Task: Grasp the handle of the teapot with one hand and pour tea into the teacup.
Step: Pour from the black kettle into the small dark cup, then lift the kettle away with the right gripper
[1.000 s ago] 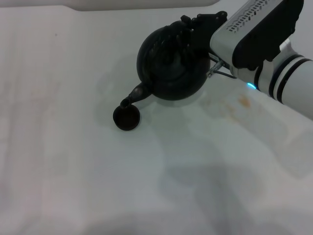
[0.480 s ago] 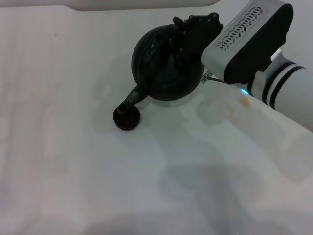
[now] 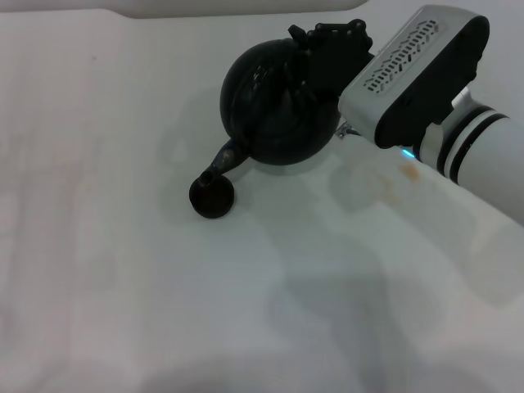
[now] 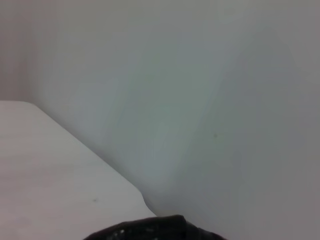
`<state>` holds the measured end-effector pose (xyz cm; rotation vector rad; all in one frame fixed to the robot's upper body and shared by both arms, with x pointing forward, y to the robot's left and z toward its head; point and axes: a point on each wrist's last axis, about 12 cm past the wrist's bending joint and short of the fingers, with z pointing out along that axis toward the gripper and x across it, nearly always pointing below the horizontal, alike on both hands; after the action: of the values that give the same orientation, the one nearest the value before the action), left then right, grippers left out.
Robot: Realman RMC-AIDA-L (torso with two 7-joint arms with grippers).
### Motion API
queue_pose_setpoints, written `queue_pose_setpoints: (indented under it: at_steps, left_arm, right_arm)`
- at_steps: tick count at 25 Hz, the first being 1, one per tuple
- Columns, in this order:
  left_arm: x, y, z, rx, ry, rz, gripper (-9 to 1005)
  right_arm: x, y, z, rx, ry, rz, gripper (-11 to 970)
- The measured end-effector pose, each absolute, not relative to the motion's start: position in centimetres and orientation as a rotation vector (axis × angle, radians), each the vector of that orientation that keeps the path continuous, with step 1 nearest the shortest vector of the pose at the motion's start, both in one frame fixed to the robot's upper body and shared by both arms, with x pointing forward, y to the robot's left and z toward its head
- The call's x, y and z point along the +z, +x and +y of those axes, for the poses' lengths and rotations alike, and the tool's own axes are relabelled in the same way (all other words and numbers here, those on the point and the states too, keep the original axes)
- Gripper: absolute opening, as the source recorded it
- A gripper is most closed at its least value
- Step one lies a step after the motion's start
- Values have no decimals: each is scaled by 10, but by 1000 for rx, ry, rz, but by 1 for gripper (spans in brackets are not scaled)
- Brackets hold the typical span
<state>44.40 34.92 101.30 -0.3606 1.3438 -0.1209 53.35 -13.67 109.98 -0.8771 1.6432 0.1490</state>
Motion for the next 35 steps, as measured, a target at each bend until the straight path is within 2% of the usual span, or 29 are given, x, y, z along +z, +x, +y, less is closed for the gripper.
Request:
queue_pose_setpoints:
  at_steps: [35]
  left_arm:
    - [1014,446,348,-128,-360,1339,887]
  right_arm:
    - [1095,534,-143,73,-936,1505,163]
